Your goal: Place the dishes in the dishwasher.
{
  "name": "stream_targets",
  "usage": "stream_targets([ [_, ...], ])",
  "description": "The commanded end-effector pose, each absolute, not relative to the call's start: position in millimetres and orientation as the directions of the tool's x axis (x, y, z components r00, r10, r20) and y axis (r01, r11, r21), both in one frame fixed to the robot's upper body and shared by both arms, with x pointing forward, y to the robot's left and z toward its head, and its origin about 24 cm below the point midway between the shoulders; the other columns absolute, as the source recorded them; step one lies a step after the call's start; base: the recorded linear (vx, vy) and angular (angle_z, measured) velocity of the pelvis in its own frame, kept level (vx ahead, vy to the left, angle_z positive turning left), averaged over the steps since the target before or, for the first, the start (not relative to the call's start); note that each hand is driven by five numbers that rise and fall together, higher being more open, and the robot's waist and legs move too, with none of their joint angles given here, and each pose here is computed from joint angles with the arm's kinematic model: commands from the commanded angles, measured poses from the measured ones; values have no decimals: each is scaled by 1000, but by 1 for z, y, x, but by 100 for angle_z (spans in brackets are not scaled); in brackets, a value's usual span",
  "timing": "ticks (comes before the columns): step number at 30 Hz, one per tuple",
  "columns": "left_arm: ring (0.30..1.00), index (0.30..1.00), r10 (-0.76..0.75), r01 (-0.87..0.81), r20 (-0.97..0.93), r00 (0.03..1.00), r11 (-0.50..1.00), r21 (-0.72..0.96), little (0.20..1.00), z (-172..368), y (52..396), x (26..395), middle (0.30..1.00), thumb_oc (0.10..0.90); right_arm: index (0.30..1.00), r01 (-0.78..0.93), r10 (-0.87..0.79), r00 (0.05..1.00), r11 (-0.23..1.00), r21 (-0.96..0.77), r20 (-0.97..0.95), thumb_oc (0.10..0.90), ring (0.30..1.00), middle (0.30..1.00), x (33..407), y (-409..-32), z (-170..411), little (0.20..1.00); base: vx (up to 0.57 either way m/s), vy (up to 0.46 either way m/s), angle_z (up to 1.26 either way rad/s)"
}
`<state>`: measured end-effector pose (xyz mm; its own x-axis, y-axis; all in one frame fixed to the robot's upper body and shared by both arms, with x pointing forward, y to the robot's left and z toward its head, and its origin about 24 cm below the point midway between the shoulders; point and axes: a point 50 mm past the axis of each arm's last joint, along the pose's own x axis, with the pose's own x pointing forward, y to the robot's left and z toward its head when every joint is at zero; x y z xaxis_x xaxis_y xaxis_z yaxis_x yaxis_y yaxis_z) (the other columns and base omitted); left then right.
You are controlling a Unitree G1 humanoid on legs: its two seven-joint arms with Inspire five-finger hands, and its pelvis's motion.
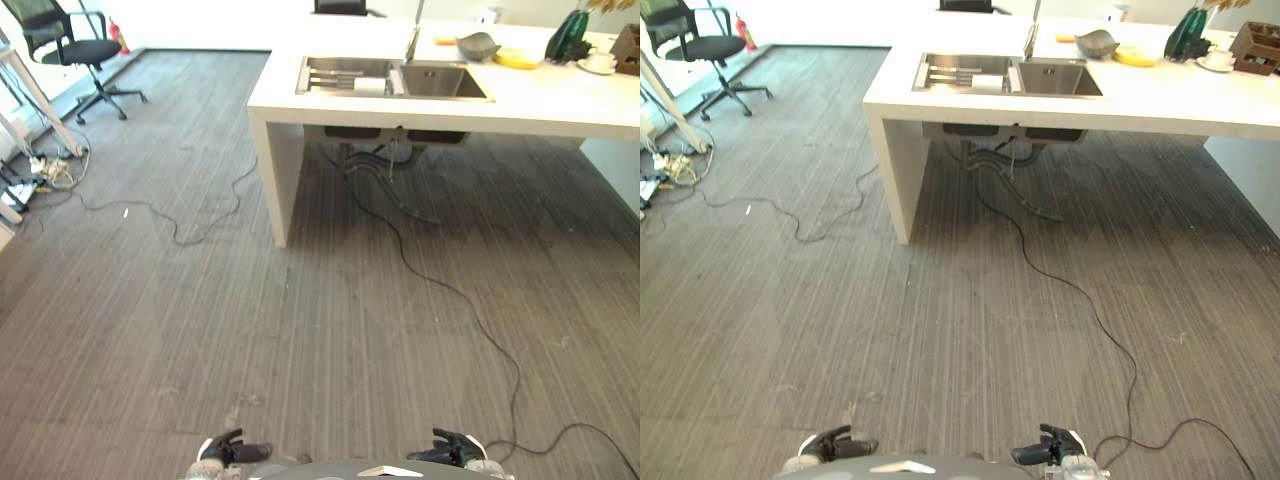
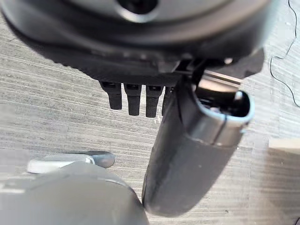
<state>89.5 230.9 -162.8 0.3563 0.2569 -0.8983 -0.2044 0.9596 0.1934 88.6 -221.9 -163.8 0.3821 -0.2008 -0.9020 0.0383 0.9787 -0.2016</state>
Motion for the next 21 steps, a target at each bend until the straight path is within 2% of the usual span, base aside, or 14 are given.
stream_targets([
  [1,900,900,217,-178,-888,406,972,156,900,-161,214,112,900,800,900,75,-288,451,955,-286,-845,800,900,900,116,-254,-149,900,87,2,21],
  [9,900,900,230,-196,-910,346,966,169,900,-166,218,91,900,800,900,43,-291,431,952,-303,-854,800,900,900,113,-254,-151,900,294,60,26],
  [13,900,900,303,-198,-895,328,948,249,900,-164,233,81,900,800,900,36,-287,419,953,-299,-862,800,900,900,110,-248,-153,900,464,128,-74],
  [14,900,900,349,-165,-861,369,937,309,900,-159,243,90,900,800,900,37,-274,427,957,-286,-862,800,900,900,110,-240,-155,900,304,99,-67],
  [15,900,900,350,-165,-861,369,936,309,900,-159,243,90,900,800,900,37,-274,427,957,-286,-862,800,900,900,110,-240,-155,900,566,225,-91],
  [16,900,900,373,-153,-816,441,927,341,900,-152,248,110,900,800,900,29,-255,436,963,-269,-863,800,900,900,111,-232,-157,900,263,127,-56],
  [17,900,900,374,-153,-816,441,927,342,900,-152,248,110,900,800,900,29,-254,436,963,-269,-863,800,900,900,111,-231,-157,900,477,252,-36],
  [19,900,900,357,-125,-601,716,911,392,900,-116,243,182,900,800,900,24,-223,503,969,-244,-835,800,900,900,123,-221,-154,900,343,217,1],
  [21,900,900,285,-136,-365,886,913,384,900,-71,233,229,900,800,900,57,-217,577,972,-227,-787,800,900,900,142,-218,-145,900,169,146,16],
])
